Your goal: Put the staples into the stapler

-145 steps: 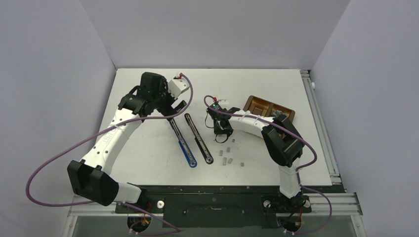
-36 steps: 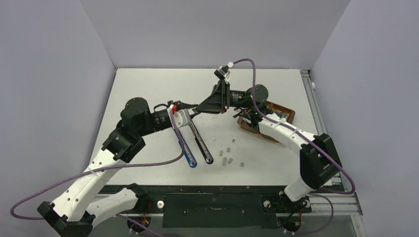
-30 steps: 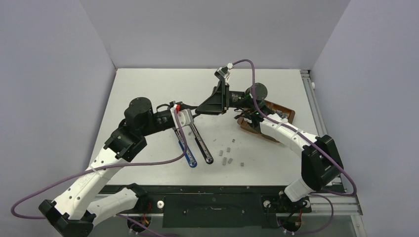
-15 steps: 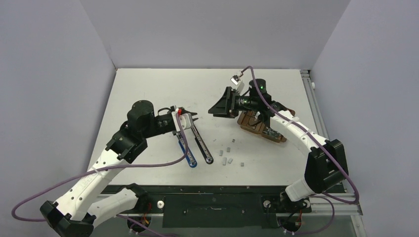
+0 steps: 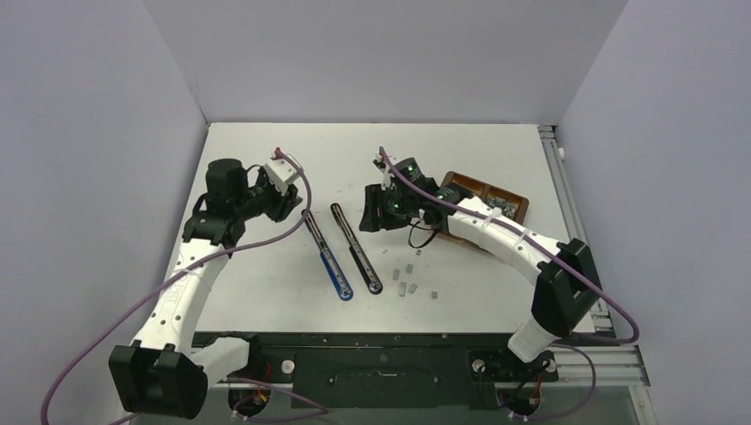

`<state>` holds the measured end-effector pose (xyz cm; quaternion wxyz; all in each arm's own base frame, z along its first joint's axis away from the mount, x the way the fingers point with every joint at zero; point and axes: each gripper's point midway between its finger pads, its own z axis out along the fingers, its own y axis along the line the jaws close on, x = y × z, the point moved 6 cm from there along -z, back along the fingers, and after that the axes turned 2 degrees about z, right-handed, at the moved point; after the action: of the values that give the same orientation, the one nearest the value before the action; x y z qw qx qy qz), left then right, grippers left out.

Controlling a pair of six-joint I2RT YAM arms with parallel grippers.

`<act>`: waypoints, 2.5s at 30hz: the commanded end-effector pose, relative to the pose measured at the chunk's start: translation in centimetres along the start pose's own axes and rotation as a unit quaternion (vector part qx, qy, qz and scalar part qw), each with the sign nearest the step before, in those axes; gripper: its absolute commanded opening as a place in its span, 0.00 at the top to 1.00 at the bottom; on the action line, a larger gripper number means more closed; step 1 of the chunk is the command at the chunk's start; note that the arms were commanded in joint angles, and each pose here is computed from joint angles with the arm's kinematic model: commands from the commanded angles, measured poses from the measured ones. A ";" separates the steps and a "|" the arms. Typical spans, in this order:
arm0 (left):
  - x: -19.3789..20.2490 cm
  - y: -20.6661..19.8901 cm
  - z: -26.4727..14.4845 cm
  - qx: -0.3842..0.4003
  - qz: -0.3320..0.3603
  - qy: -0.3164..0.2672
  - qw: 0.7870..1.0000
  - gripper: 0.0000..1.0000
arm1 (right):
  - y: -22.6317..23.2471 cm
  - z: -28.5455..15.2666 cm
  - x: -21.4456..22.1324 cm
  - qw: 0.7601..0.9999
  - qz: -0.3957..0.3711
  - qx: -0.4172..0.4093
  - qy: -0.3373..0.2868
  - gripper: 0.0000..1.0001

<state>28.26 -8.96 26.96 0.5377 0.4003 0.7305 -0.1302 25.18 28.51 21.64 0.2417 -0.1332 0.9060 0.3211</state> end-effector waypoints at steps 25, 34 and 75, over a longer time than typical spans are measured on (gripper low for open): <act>10.5 4.9 3.0 -0.006 -0.237 0.191 0.952 0.63 | 4.5 18.0 -0.8 0.988 -0.148 0.037 0.007 0.62; 10.5 4.6 2.7 -0.002 -0.230 0.189 0.955 0.63 | 4.5 19.2 -1.1 0.988 -0.148 0.043 0.005 0.71; 9.1 3.9 1.2 -0.004 -0.207 0.158 0.965 0.62 | 7.0 14.1 -1.6 0.985 -0.162 0.062 -0.014 0.87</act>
<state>31.22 -3.01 18.37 0.3576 0.2452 0.8862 -0.1633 29.27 43.26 13.14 0.2755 -0.2597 0.8992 0.2195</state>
